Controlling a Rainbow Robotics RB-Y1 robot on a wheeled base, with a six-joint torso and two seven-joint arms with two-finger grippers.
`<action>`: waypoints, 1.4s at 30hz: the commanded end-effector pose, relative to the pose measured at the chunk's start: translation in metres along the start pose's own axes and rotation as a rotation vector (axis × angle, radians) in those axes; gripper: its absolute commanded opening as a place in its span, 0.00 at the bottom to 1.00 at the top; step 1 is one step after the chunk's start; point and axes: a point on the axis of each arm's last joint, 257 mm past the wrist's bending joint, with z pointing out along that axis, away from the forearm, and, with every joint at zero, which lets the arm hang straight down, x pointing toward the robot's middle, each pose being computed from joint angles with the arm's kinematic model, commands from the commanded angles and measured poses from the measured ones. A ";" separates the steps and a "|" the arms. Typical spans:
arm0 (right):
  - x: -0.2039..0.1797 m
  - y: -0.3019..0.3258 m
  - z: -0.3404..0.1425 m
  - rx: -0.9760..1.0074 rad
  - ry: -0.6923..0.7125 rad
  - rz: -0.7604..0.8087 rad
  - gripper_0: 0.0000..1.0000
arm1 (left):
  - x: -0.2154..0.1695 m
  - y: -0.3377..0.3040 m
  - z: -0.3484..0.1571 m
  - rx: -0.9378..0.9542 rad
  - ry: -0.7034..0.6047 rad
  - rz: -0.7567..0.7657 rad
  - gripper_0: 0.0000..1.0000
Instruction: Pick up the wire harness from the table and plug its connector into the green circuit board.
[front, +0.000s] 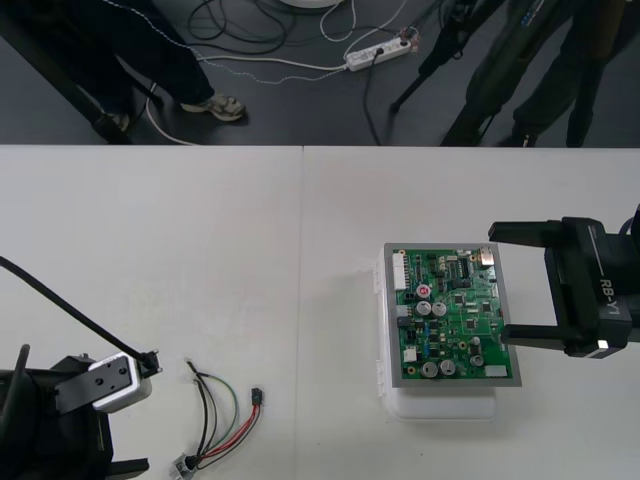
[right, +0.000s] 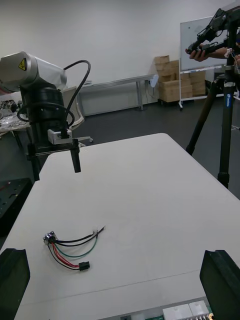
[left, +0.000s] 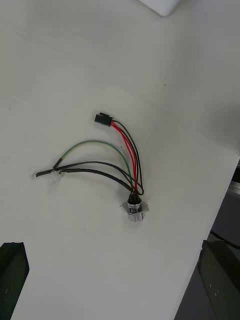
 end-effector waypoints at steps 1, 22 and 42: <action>-0.014 -0.010 0.000 0.004 -0.037 -0.041 1.00 | 0.004 -0.022 0.011 0.009 0.007 -0.065 1.00; -0.006 -0.050 0.006 0.018 -0.048 -0.171 1.00 | 0.018 -0.054 0.041 0.018 0.074 -0.207 1.00; 0.015 -0.041 0.033 -0.058 -0.050 -0.172 1.00 | 0.031 -0.051 0.091 -0.008 0.099 -0.179 1.00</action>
